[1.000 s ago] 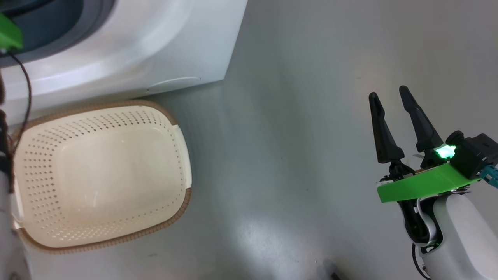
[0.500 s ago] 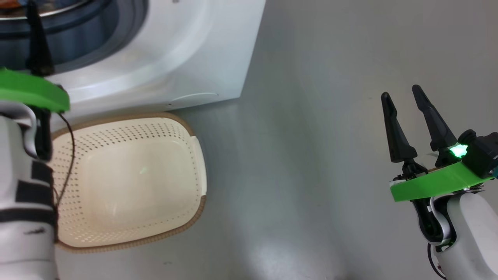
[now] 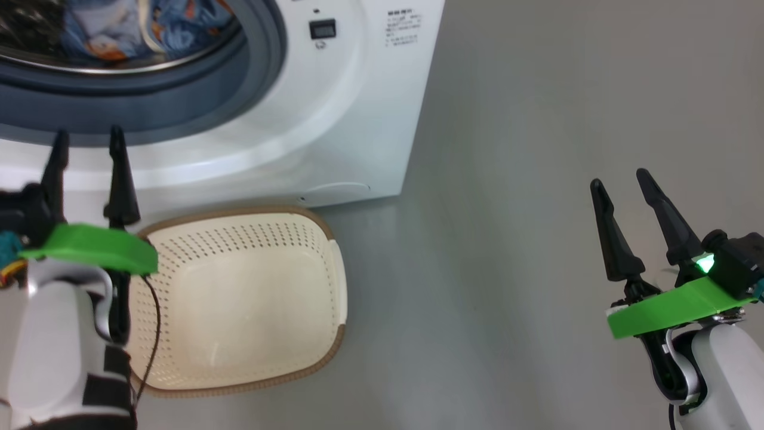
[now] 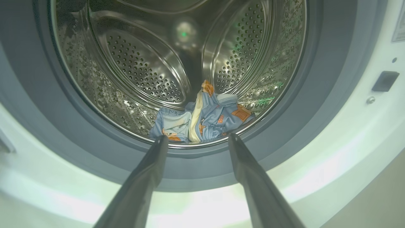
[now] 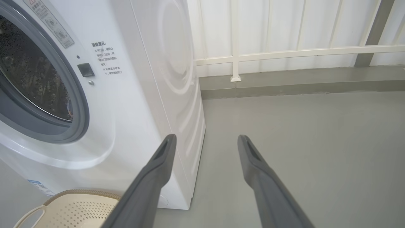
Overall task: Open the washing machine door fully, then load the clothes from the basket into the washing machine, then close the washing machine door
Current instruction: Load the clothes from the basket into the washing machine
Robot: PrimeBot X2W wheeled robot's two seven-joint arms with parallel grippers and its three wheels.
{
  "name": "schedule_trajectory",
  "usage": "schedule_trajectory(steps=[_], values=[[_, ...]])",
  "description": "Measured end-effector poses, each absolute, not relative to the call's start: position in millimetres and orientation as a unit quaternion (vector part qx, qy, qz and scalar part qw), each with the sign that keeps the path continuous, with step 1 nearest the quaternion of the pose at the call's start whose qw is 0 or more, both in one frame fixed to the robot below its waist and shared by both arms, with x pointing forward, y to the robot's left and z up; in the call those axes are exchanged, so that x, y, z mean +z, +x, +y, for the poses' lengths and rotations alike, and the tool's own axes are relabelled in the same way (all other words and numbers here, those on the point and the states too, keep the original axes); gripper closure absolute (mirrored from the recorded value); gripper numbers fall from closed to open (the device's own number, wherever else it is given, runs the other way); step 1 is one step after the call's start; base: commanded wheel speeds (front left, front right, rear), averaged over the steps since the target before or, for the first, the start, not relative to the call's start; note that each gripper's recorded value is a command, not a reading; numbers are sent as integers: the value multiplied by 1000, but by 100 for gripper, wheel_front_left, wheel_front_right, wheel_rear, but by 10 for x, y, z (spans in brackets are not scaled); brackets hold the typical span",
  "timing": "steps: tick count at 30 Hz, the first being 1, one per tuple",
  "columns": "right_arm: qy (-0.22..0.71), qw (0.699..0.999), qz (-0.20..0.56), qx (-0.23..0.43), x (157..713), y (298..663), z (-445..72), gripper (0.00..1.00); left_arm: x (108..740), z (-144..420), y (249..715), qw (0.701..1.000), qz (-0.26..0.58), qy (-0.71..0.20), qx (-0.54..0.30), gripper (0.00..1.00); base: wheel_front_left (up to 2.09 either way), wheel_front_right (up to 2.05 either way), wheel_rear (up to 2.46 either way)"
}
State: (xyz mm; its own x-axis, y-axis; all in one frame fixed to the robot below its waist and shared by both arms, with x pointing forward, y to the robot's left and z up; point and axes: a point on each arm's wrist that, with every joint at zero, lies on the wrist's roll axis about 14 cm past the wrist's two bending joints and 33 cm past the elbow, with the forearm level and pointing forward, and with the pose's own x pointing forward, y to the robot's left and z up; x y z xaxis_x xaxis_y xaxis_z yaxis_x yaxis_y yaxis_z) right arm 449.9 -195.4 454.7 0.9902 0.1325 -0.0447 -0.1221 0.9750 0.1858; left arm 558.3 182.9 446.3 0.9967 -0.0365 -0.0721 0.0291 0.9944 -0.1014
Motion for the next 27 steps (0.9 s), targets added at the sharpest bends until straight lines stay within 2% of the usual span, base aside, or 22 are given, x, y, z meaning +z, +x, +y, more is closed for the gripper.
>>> schedule_trajectory(steps=[27], values=[[92,992,-1,88,4900,3964,-1812,0,4788,2314,4200,998,4,-38,42,0,0,0,0]])
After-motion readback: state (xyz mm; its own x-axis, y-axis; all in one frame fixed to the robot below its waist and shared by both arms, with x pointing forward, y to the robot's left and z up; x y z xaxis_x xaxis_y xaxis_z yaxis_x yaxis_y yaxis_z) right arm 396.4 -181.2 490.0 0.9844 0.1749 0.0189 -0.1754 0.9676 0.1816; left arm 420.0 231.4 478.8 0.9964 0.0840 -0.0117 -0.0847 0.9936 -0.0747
